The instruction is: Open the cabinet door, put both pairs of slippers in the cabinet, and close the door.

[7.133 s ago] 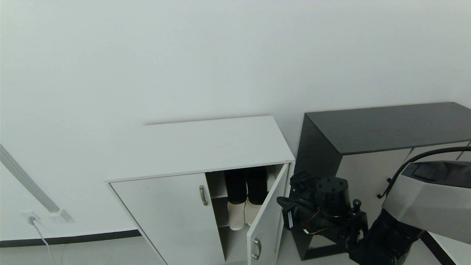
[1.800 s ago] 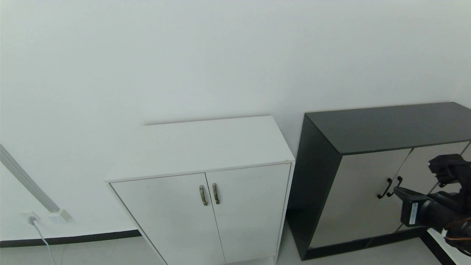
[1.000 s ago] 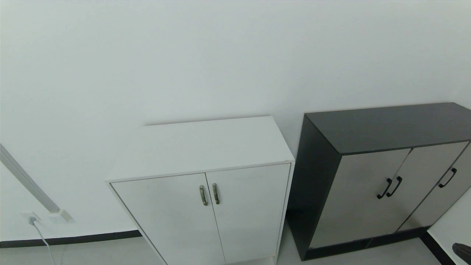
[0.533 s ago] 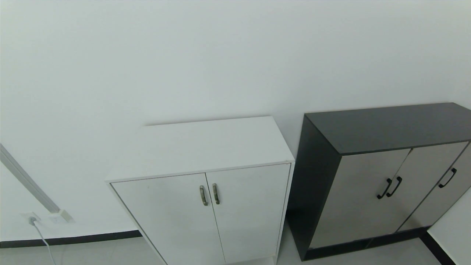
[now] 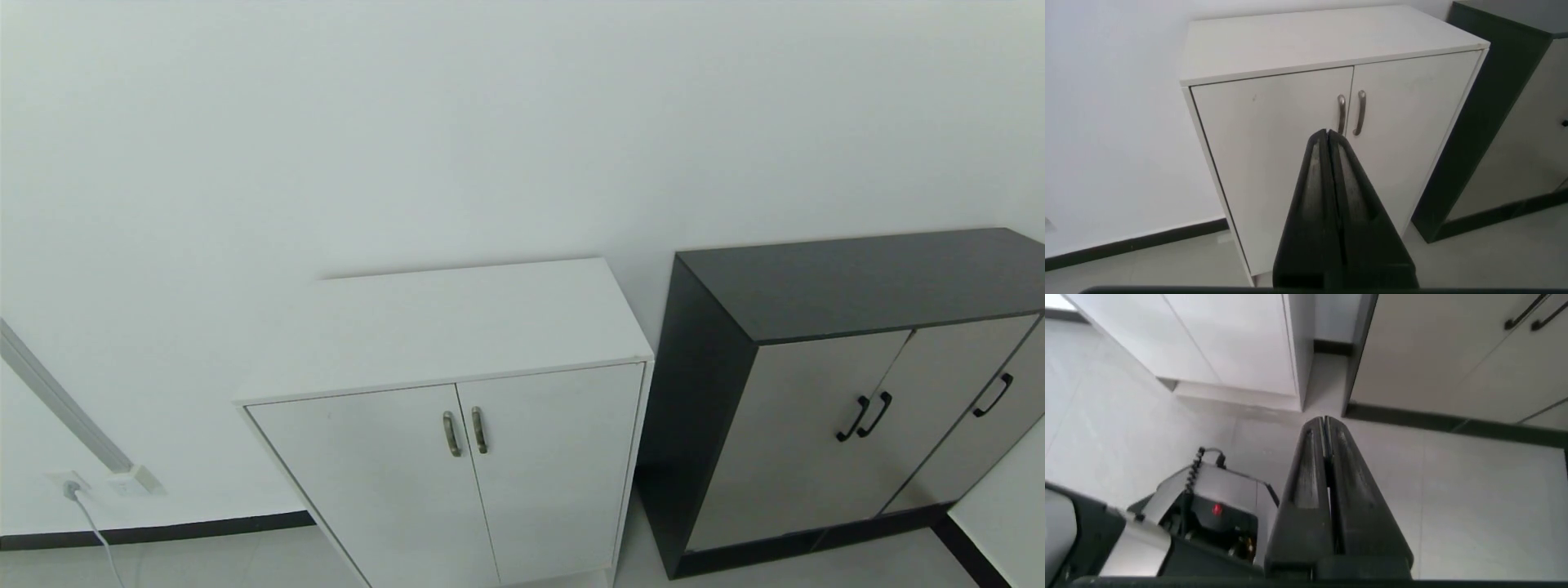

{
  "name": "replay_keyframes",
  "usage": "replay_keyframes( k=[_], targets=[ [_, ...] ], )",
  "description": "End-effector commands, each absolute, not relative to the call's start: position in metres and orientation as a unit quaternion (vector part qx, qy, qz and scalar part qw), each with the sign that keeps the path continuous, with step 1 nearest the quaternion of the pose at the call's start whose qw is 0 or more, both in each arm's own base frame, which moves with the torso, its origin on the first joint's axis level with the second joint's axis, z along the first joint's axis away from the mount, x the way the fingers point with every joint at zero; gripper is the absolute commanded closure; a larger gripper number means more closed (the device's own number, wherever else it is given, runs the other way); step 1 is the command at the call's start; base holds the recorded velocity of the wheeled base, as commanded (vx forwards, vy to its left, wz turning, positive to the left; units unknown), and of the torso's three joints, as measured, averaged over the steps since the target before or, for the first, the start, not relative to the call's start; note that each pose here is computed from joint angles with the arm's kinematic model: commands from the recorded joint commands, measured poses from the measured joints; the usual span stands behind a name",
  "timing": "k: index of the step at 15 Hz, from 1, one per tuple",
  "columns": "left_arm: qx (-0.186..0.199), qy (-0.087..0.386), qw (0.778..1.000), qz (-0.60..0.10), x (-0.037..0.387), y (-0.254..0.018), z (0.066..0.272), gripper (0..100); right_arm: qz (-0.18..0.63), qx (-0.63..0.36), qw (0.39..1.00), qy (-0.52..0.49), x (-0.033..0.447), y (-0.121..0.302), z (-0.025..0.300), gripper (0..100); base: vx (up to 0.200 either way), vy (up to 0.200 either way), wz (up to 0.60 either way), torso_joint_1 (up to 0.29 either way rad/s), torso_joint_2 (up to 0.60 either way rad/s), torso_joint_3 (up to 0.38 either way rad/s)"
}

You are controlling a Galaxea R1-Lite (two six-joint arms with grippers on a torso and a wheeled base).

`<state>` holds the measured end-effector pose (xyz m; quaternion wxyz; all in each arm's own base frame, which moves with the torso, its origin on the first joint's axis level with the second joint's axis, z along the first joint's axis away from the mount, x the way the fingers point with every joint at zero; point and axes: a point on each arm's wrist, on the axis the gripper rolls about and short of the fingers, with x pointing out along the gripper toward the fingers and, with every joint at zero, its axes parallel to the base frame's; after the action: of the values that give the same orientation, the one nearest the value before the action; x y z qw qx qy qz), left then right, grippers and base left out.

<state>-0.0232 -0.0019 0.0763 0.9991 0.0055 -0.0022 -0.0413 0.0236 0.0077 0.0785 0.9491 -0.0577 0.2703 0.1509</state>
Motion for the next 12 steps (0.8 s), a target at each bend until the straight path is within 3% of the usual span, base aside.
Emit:
replay_keyframes(
  k=[1, 4, 7, 12],
  targets=[
    [0.005, -0.002, 0.999, -0.041, -0.023, -0.002, 0.076, 100, 0.158, -0.056, 0.954, 0.249, 0.016, 0.005, 0.077, 100, 0.0, 0.0, 0.0, 0.0, 0.0, 0.0],
    [0.005, -0.002, 0.999, -0.041, -0.023, -0.002, 0.076, 100, 0.128, -0.044, 0.965, 0.226, 0.013, 0.003, 0.078, 100, 0.0, 0.0, 0.0, 0.0, 0.0, 0.0],
    [0.005, -0.002, 0.999, -0.042, -0.023, -0.002, 0.076, 100, 0.015, -0.017, 0.98, 0.197, 0.009, 0.0, 0.079, 100, 0.0, 0.0, 0.0, 0.0, 0.0, 0.0],
    [0.005, -0.002, 0.999, -0.041, -0.023, -0.002, 0.076, 100, -0.001, -0.011, 0.997, 0.077, -0.011, -0.001, 0.078, 100, 0.0, 0.0, 0.0, 0.0, 0.0, 0.0]
  ],
)
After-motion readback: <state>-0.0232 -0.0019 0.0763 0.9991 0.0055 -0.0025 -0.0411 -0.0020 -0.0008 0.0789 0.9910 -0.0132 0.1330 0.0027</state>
